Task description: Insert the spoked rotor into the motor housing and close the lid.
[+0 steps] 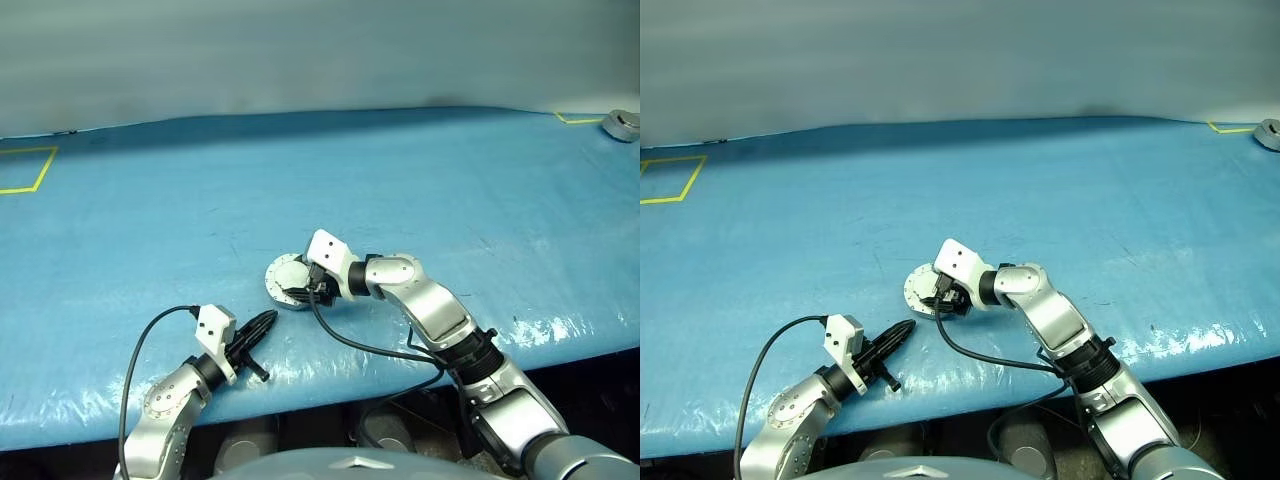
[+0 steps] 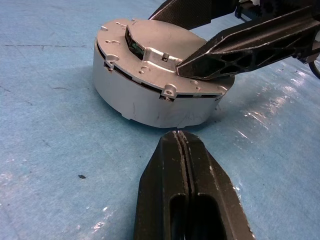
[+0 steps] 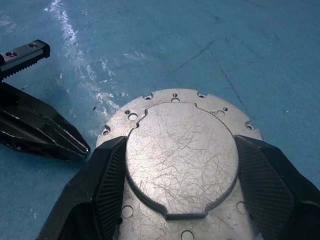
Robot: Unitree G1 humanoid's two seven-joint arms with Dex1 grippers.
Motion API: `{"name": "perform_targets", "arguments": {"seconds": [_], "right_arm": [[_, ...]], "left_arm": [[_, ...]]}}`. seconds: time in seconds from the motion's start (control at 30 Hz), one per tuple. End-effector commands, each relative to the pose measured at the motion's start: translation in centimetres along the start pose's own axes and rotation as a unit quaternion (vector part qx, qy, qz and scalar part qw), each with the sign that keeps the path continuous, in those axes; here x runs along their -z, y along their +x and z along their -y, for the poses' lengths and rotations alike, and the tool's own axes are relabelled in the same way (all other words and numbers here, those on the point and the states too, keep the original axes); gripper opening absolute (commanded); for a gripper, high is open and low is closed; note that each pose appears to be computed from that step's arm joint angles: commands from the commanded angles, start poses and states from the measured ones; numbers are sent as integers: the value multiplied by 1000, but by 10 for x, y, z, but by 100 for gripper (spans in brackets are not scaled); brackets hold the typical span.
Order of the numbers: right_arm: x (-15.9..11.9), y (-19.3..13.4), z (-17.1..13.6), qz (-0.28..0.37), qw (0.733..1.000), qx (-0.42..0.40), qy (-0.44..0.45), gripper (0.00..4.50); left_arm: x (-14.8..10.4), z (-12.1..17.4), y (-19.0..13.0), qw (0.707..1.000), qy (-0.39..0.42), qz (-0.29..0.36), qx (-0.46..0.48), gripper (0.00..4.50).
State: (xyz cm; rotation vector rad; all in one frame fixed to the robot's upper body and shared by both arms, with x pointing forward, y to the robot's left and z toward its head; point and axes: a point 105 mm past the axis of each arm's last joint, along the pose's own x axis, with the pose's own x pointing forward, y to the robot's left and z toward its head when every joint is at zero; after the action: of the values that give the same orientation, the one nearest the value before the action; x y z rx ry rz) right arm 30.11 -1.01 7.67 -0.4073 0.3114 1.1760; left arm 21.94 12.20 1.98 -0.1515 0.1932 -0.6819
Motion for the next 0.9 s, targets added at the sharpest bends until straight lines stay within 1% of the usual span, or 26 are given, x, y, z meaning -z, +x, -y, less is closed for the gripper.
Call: {"name": "perform_targets", "arguments": {"seconds": [0.03, 0.23, 0.3, 0.37, 0.43, 0.53, 0.8, 0.9], "right_arm": [[25, 4, -2, -50, 999, 9, 9, 303], [29, 4, 1, -69, 997, 21, 16, 303], [25, 5, -2, -58, 998, 16, 25, 303], [17, 6, -7, -33, 999, 0, 22, 303], [15, 6, -7, -25, 1000, -3, 17, 303], [14, 7, -6, -31, 999, 2, 33, 303], [12, 10, -9, -51, 998, 6, 36, 303], [16, 11, -8, -66, 997, 17, 44, 303]], "left_arm": [[-3, 2, 1, 1000, 2, 11, 4, 0], [-3, 2, 0, 1000, 3, 10, 4, 0], [-3, 2, 1, 1000, 3, 10, 5, 0], [-3, 2, 1, 1000, 3, 10, 5, 0], [-3, 1, 1, 1000, 3, 10, 5, 0], [-4, 1, 1, 1000, 3, 10, 5, 0], [-3, 1, 1, 1000, 1, 11, 3, 0], [-3, 2, 1, 1000, 0, 11, 3, 0]]}}
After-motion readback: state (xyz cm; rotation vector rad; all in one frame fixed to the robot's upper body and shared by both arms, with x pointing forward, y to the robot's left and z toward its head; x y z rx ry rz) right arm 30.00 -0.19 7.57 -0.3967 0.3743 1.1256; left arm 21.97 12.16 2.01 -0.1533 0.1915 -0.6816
